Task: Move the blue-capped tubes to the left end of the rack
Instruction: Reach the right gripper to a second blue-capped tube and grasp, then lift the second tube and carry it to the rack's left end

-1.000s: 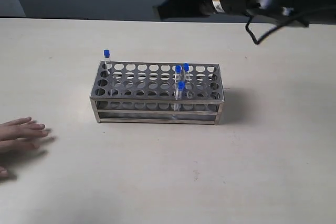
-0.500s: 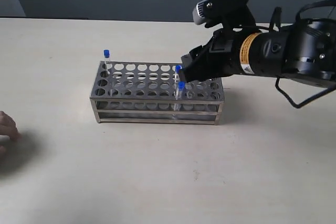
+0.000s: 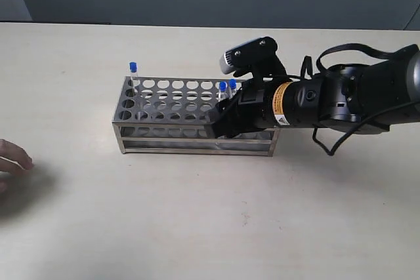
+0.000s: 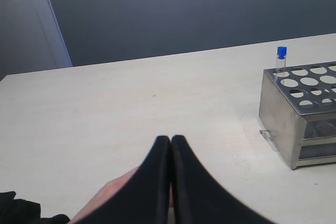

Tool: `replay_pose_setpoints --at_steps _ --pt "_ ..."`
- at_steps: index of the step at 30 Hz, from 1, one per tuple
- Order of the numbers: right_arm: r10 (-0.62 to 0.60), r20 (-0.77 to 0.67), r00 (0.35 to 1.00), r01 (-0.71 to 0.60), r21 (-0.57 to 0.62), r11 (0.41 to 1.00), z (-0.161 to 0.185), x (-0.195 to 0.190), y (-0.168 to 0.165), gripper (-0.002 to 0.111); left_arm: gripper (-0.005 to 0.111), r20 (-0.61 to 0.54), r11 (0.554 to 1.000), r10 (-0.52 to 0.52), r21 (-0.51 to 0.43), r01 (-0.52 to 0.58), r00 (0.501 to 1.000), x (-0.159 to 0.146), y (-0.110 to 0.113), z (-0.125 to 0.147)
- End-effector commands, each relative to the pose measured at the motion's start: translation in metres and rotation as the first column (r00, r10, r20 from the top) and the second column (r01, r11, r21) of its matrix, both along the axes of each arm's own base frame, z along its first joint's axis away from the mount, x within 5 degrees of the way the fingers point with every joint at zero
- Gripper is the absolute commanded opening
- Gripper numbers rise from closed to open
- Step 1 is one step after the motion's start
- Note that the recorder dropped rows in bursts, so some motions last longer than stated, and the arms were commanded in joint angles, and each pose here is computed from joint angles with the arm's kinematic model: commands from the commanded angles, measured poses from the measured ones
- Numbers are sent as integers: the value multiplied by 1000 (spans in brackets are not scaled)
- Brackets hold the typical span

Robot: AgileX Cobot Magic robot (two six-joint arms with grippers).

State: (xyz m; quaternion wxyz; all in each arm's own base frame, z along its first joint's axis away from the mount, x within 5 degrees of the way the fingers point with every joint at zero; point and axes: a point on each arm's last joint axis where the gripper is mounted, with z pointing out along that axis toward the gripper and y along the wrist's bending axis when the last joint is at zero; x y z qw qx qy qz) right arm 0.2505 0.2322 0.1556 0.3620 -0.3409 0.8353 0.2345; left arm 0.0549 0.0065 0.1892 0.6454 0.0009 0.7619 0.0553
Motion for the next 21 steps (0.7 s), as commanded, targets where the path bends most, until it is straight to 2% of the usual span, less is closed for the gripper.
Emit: replay_pose_setpoints --at_steps 1,4,8,14,21 --pt "-19 -33 999 19 22 1000 -8 2 1 53 1 8 1000 -6 -5 6 1000 0 0 2" --pt "-18 -35 999 19 20 1000 -9 2 1 36 1 8 1000 -6 -5 6 1000 0 0 2" --pt "-16 -35 999 17 29 999 -8 2 2 1 1 8 1000 -6 -5 6 1000 0 0 2" --pt "-5 -1 1000 5 51 999 5 0 1 0 1 8 1000 -6 -5 6 1000 0 0 2" --pt "-1 147 989 -18 124 992 62 -9 -7 0 1 8 1000 -6 -5 6 1000 0 0 2"
